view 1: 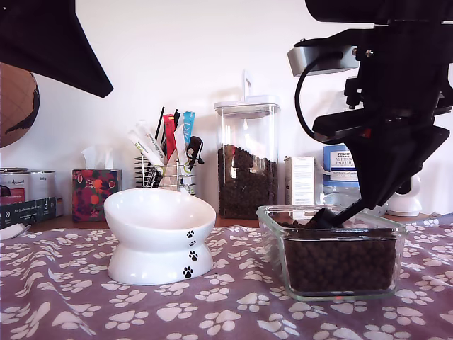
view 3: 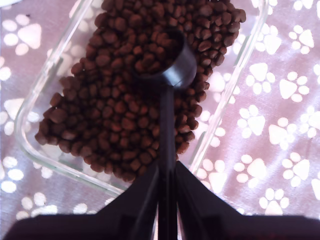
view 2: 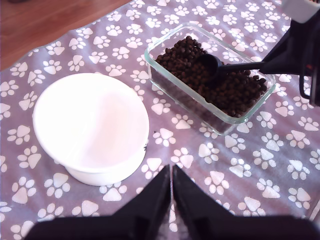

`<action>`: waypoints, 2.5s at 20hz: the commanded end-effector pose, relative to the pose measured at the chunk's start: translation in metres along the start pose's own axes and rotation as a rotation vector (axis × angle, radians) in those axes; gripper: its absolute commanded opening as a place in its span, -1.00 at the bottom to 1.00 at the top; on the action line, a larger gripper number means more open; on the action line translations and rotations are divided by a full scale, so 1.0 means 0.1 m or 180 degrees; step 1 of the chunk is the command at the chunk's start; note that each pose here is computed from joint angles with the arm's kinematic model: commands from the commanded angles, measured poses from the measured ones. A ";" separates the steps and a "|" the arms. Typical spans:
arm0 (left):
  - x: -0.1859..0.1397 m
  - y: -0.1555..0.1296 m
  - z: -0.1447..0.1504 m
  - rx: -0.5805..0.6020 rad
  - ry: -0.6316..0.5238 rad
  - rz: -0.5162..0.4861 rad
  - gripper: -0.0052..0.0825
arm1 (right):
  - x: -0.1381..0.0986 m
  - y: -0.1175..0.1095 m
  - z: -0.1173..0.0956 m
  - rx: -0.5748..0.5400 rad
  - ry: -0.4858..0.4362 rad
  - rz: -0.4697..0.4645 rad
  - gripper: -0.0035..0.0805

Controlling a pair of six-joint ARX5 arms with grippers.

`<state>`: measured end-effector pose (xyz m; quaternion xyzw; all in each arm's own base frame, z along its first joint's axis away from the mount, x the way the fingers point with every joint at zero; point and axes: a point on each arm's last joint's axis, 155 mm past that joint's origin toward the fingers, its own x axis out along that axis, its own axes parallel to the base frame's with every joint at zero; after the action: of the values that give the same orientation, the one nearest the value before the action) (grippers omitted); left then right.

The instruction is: Measure one spoon of cat food and pour it into the food bowl

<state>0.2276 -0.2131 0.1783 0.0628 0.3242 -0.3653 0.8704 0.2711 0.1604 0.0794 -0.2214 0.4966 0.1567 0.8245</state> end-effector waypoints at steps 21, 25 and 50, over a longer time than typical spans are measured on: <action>0.04 0.05 -0.16 0.0066 -0.0625 0.0037 -0.93 | -0.54 0.07 0.48 0.0604 -0.0879 0.0598 -0.95; -0.23 0.08 -0.06 -0.0075 -0.0999 0.0108 -0.93 | -0.67 0.27 0.74 0.0556 -0.1219 0.0828 -0.95; -0.25 0.09 -0.35 -0.0269 -0.0681 0.0109 -0.93 | -0.11 0.87 1.35 -0.1781 -0.1029 -0.0322 -0.95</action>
<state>0.2023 -0.1797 0.1699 -0.0066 0.2388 -0.3418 0.9089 0.3246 0.3004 0.1225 -0.4221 0.2976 0.2812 0.8088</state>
